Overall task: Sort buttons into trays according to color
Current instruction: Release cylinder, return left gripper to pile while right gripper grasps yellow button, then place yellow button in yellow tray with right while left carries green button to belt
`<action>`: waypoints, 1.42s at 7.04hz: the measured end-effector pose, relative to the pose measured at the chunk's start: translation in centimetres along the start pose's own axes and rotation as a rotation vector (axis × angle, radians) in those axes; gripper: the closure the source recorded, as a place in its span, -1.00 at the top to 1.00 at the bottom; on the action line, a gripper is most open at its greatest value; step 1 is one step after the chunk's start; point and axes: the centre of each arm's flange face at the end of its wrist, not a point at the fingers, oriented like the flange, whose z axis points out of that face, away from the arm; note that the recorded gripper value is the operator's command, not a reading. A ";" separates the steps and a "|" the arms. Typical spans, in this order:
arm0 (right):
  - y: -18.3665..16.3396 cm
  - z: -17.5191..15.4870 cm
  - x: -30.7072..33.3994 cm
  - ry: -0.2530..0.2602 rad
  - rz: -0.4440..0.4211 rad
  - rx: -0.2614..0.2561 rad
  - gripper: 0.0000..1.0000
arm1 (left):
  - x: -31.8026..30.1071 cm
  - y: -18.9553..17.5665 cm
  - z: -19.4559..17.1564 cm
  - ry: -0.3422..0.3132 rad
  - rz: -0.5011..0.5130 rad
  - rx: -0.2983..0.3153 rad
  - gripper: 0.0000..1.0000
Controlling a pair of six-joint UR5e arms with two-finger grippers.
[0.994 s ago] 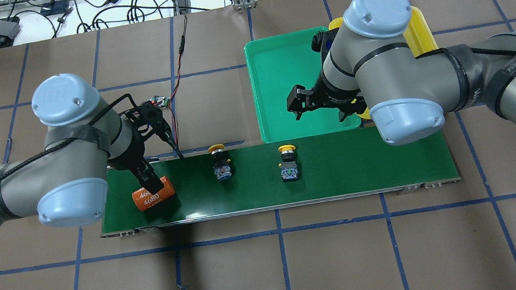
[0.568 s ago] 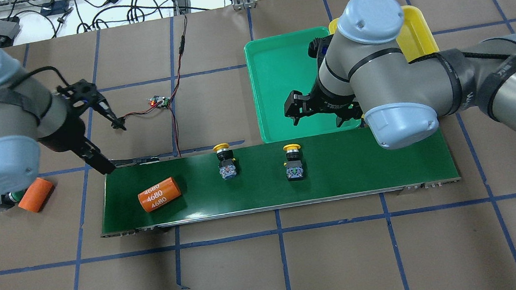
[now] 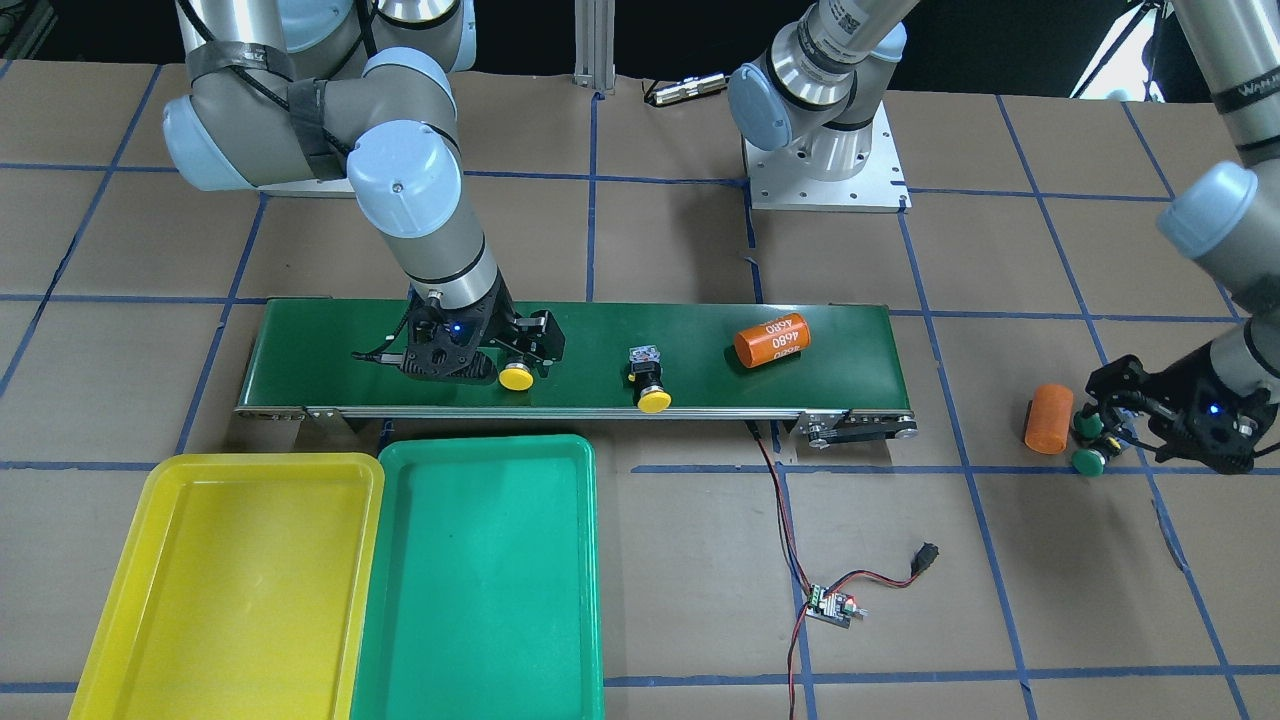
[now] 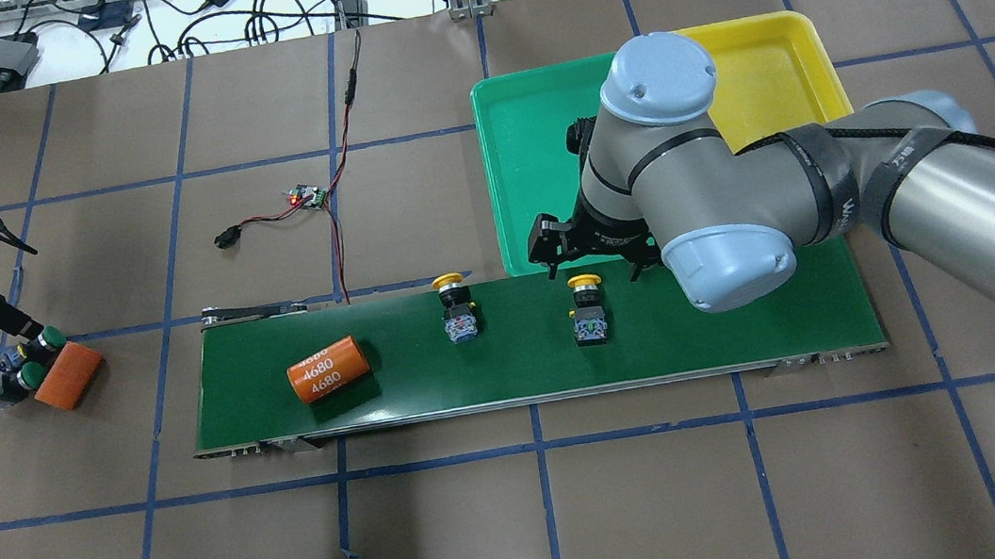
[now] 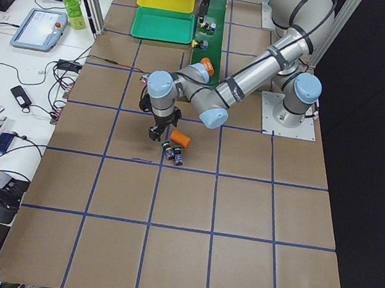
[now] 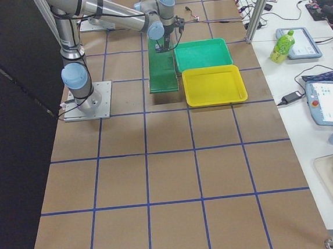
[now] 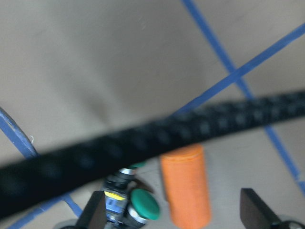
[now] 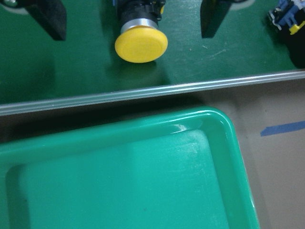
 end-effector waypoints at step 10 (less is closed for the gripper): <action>-5.3 -3.6 2.4 0.087 0.033 0.124 -1.00 | -1.9 0.4 6.9 0.009 0.161 -0.066 -1.00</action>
